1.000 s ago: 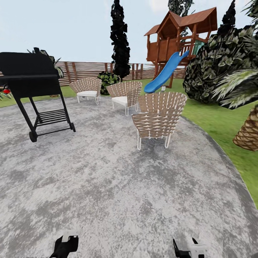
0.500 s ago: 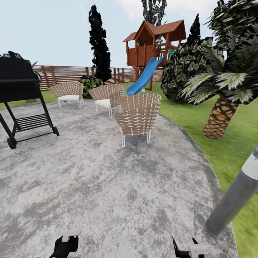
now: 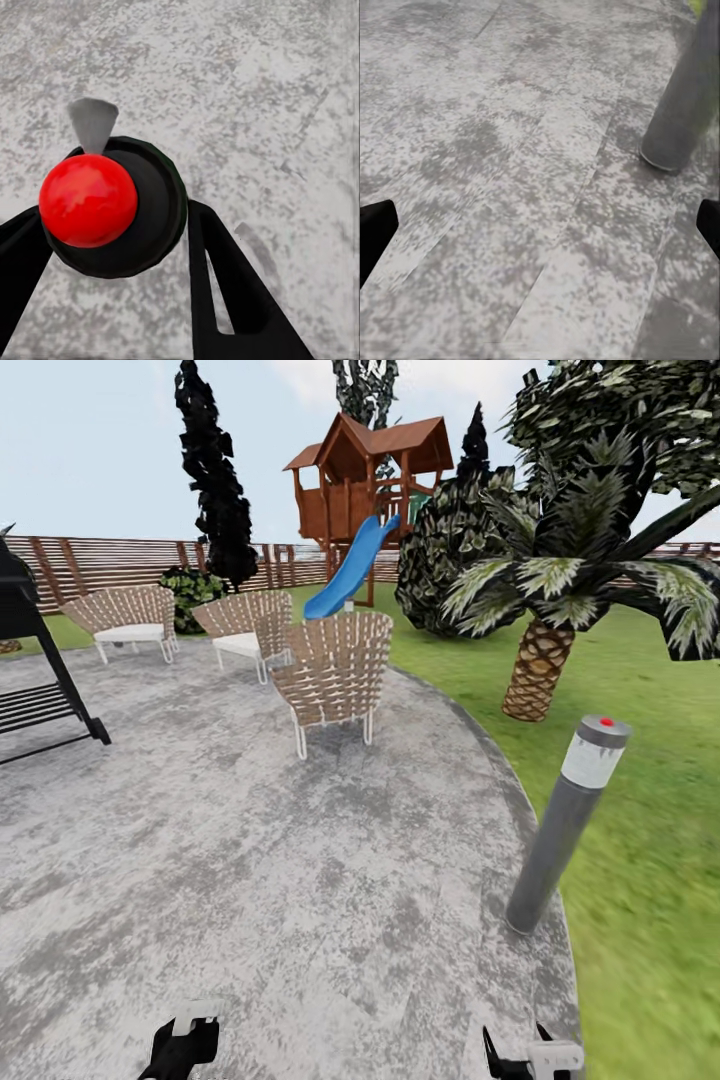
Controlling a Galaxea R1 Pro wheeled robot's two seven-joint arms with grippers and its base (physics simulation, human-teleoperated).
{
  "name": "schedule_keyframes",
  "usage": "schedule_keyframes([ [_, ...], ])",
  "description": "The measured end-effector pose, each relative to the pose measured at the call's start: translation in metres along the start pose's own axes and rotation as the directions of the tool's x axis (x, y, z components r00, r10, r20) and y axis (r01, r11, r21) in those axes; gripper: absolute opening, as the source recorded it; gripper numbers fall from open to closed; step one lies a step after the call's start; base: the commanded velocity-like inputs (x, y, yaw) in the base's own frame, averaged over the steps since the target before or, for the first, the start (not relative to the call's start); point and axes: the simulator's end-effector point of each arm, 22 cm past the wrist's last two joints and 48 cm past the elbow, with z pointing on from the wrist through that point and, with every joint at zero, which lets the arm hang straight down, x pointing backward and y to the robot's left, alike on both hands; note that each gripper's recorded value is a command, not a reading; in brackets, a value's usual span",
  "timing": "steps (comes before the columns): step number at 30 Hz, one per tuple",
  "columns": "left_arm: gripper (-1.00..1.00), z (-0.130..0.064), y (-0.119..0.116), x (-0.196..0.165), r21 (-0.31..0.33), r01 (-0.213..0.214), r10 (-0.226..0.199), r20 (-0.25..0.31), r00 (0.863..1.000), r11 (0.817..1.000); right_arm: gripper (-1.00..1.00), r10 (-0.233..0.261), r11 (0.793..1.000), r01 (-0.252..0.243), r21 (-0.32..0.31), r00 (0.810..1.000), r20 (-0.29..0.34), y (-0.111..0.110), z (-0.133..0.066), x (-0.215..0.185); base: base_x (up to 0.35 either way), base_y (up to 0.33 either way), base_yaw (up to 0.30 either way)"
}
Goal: In the garden, pick up the pesticide atomizer on the floor and spray pesticide onto both trees until each tree trunk is fully covered.
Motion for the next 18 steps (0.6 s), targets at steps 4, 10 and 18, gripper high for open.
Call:
schedule_keyframes([
  [4,-1.0,-0.0001,0.0,-0.0001,0.0,0.0,0.0,0.0,1.0,1.0,1.0,0.0,1.0,0.0,0.0,1.0,0.0,0.0,0.0,-0.0001,-0.222,-0.077,-0.3],
  [10,-1.0,-0.0001,0.0,-0.0002,0.0,0.0,0.0,0.0,1.0,1.0,1.0,0.0,1.0,0.0,0.0,1.0,0.0,0.0,-0.0002,0.0,-0.161,-0.074,-0.3],
  [18,-1.0,-0.0002,0.0001,-0.0006,0.0,0.0,0.0,0.001,1.0,1.0,1.0,0.0,1.0,0.0,0.0,1.0,0.0,0.0,-0.0002,-0.0002,-0.073,-0.014,-0.3],
])
